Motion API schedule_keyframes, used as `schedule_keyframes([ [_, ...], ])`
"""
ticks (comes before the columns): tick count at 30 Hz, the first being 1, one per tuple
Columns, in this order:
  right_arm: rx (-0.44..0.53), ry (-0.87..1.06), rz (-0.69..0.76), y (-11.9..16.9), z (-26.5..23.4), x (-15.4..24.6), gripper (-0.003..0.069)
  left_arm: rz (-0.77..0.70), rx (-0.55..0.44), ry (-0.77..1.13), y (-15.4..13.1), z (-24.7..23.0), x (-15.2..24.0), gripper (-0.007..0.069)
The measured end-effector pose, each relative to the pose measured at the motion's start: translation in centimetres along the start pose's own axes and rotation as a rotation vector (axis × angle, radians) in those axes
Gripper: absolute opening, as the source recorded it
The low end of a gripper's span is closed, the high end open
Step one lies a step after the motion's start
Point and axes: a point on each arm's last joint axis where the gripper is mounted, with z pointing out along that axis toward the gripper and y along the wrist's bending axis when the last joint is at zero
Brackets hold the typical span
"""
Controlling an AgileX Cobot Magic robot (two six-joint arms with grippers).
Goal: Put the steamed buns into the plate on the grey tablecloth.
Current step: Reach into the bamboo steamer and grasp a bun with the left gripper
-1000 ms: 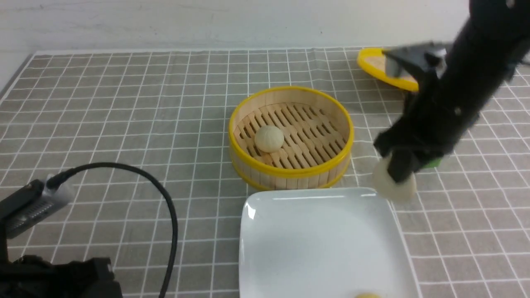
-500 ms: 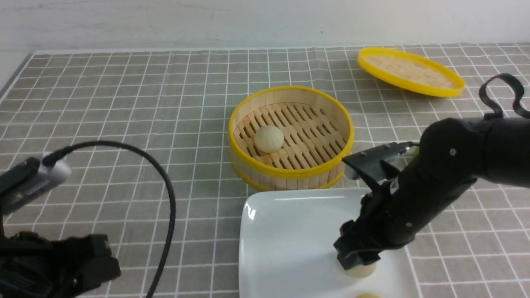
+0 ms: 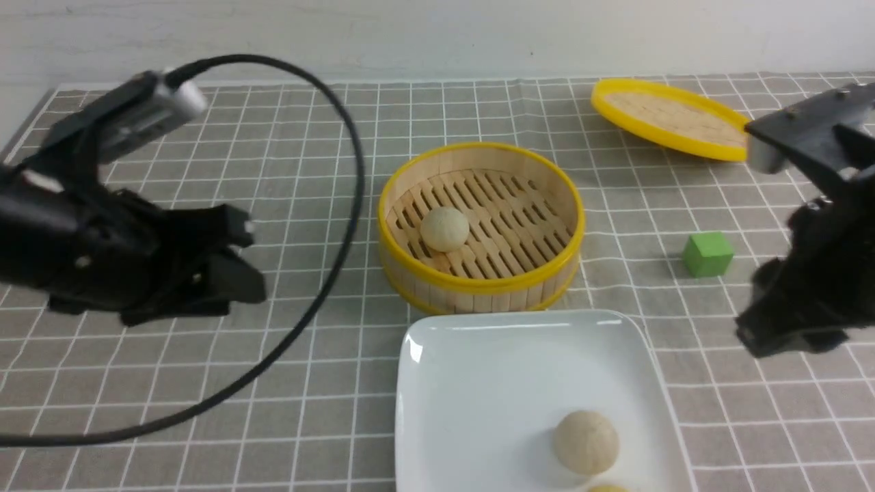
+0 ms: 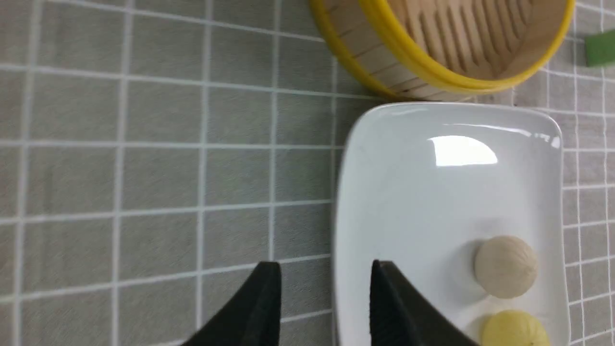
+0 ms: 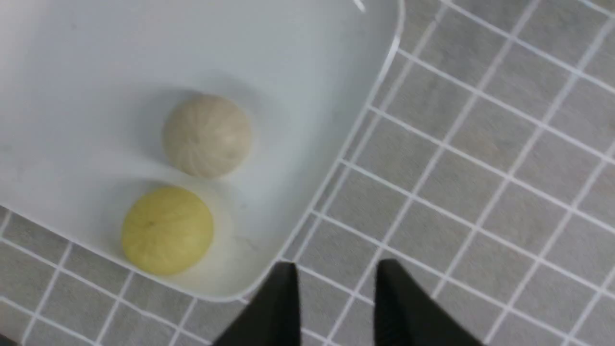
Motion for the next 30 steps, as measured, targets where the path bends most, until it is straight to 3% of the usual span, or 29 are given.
schedule_keyframes([
  [2,0.014,-0.011,0.002,-0.2,-0.4,1.0,0.0037,0.046,0.012,0.019,-1.3,1.6,-1.2,0.0318],
  [4,0.02,-0.025,0.006,-0.3,-0.6,2.1,-0.0012,0.118,0.032,0.038,-3.8,4.4,-3.7,0.0359],
  [12,0.021,-0.05,0.007,-0.4,0.1,2.7,-0.0016,0.284,0.029,0.096,-8.9,14.6,-9.2,0.0528],
  [20,0.021,-0.081,0.007,-0.4,0.1,2.4,-0.0016,0.302,-0.124,0.169,-8.1,21.4,-11.4,0.0541],
  [23,0.022,-0.1,0.007,-0.4,0.1,2.2,-0.0016,0.299,-0.135,0.179,-7.8,22.4,-11.4,0.0487],
  [26,0.023,-0.133,0.007,-0.4,0.1,1.9,-0.0015,0.293,-0.143,0.191,-7.5,23.2,-11.2,0.032],
  [27,0.023,-0.135,0.006,-0.4,0.1,1.9,-0.0015,0.293,-0.143,0.193,-7.5,23.2,-11.2,0.032],
  [29,0.023,-0.144,0.006,-0.4,0.0,1.8,-0.0014,0.293,-0.143,0.188,-7.6,22.7,-11.3,0.0115],
  [30,0.023,-0.147,0.006,-0.4,0.0,1.8,-0.0012,0.294,-0.139,0.183,-7.9,22.0,-11.4,0.0078],
])
